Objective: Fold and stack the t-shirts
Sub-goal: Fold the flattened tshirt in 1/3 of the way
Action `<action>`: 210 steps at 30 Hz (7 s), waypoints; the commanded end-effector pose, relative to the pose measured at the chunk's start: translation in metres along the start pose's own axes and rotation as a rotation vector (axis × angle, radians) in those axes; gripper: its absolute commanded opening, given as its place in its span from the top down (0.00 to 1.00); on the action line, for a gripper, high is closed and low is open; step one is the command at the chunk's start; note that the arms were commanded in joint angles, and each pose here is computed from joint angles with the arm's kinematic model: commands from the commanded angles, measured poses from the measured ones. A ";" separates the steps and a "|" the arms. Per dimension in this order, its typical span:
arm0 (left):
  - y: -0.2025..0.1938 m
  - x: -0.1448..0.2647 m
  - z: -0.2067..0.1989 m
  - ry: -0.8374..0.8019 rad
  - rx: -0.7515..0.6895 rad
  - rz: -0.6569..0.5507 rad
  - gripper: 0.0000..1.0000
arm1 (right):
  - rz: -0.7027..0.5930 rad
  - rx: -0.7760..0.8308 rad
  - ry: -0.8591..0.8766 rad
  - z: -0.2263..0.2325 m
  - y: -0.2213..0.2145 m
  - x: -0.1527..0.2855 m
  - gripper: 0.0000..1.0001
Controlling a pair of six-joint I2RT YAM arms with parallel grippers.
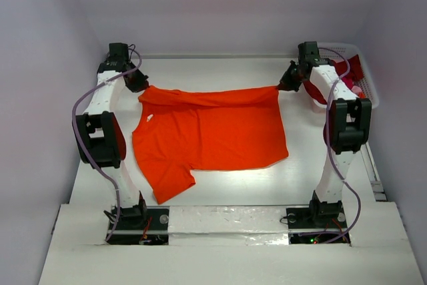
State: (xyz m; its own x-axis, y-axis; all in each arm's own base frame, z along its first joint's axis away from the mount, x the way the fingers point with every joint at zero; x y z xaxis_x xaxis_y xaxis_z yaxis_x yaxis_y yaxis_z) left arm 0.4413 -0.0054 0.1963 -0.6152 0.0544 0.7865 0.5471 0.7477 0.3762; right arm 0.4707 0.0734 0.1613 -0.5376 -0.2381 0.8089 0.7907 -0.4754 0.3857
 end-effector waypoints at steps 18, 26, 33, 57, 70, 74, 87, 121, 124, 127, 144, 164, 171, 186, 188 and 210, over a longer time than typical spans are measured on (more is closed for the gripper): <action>-0.018 0.020 0.018 0.101 -0.012 0.011 1.00 | 0.001 -0.009 0.061 -0.007 -0.028 0.026 1.00; -0.034 0.018 0.030 0.141 -0.018 0.061 1.00 | 0.011 -0.014 0.062 -0.010 -0.040 0.034 1.00; -0.056 0.014 0.042 0.173 -0.032 0.111 1.00 | 0.047 -0.021 0.058 -0.023 -0.062 0.032 1.00; -0.097 0.030 0.082 0.241 -0.059 0.183 0.48 | 0.082 -0.024 0.024 -0.056 -0.120 0.047 0.70; -0.072 0.040 0.048 0.128 -0.036 0.100 0.09 | 0.002 0.000 0.106 -0.023 -0.096 0.072 0.31; -0.074 0.022 0.031 0.037 -0.026 0.122 0.17 | 0.042 0.048 0.076 -0.023 -0.088 0.047 0.34; -0.103 -0.015 -0.008 0.085 -0.288 0.059 0.28 | 0.141 0.345 -0.043 0.019 -0.126 0.000 0.39; -0.110 -0.045 -0.002 0.115 -0.306 0.067 0.53 | 0.117 0.413 -0.075 0.042 -0.122 -0.020 0.42; -0.110 -0.048 -0.002 0.123 -0.309 0.071 0.61 | 0.117 0.410 -0.076 0.042 -0.122 -0.021 0.42; -0.110 -0.049 -0.004 0.119 -0.307 0.071 0.69 | 0.107 0.409 -0.073 0.044 -0.120 -0.019 0.43; -0.111 -0.050 -0.001 0.136 -0.304 0.082 1.00 | 0.093 0.407 -0.067 0.049 -0.115 -0.019 0.42; -0.111 -0.034 -0.001 0.128 -0.298 0.082 1.00 | 0.166 0.457 -0.092 0.045 -0.144 -0.043 0.52; -0.109 -0.031 -0.003 0.129 -0.299 0.075 1.00 | 0.163 0.455 -0.095 0.044 -0.149 -0.039 0.89; -0.104 -0.009 -0.010 0.100 -0.290 0.065 1.00 | 0.116 0.405 -0.027 0.059 -0.144 -0.008 1.00; -0.104 -0.006 -0.011 0.096 -0.289 0.064 1.00 | 0.113 0.406 -0.023 0.060 -0.143 -0.003 1.00; -0.112 -0.030 0.017 0.131 -0.329 0.008 0.72 | 0.142 0.395 0.028 0.057 -0.161 0.012 1.00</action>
State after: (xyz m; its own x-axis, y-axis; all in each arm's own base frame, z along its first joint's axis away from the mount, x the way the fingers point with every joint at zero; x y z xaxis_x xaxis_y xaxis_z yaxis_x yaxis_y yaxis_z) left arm 0.3770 -0.0796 0.1196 -0.4740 -0.0382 0.8797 0.7495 0.5068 0.4259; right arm 0.3514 0.1896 0.1108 -0.3544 -0.2675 0.8960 0.9345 -0.0661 0.3499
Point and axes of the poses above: each gripper's point midway between its finger pads, its own x axis back along the fingers, its own z axis along the line the jaws close on, y = z × x, the point moved 5 cm from there along x, back along the fingers, and after that the axes turned 6 degrees about x, right-handed, at the moved point
